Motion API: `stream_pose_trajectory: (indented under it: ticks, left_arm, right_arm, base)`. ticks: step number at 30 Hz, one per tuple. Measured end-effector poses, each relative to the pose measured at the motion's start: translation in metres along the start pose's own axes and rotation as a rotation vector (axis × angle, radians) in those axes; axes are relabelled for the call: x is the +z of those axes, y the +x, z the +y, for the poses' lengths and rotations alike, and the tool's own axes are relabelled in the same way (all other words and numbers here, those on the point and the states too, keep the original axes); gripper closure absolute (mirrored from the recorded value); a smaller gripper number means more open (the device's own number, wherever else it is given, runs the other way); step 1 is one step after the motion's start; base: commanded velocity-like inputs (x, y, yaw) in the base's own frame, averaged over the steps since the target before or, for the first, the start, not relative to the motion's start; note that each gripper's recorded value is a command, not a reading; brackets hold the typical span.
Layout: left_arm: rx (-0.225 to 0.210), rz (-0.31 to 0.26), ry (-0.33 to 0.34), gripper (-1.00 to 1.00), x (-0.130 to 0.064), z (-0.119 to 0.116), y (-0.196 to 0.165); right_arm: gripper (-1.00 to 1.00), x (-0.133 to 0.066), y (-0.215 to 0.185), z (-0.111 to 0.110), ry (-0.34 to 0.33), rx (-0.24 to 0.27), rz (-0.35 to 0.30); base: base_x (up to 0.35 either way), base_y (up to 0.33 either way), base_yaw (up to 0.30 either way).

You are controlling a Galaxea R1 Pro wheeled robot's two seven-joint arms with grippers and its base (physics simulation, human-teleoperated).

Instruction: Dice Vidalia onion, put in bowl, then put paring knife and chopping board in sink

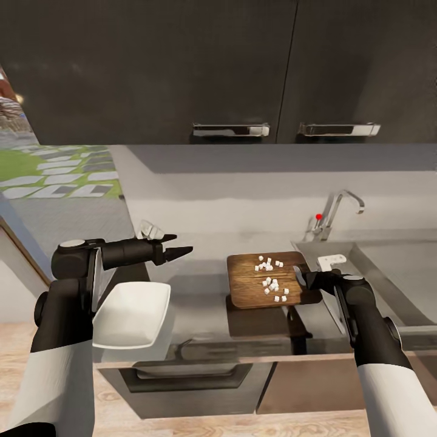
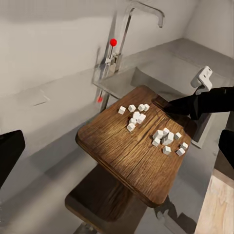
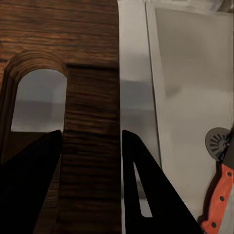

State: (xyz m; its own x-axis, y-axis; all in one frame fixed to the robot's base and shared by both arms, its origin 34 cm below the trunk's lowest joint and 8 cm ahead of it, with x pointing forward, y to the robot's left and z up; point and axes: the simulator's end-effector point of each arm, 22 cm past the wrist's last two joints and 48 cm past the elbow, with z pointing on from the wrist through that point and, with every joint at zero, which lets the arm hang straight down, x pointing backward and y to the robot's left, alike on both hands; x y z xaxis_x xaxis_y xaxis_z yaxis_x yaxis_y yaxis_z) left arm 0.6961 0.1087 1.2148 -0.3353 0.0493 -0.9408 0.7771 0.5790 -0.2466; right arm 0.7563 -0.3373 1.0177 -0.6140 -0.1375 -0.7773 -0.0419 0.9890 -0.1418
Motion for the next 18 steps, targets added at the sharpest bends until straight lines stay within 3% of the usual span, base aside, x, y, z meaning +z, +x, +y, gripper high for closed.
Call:
stream_pose_trajectory:
  ticks: [18]
  left_arm:
    - [0.023,-0.017,-0.001,-1.0,-0.007,-0.009,-0.014]
  right_arm:
    - [1.0,-0.012,-0.014,-0.002,0.004,0.002,-0.028]
  base:
    - [0.0,0.0,0.0]
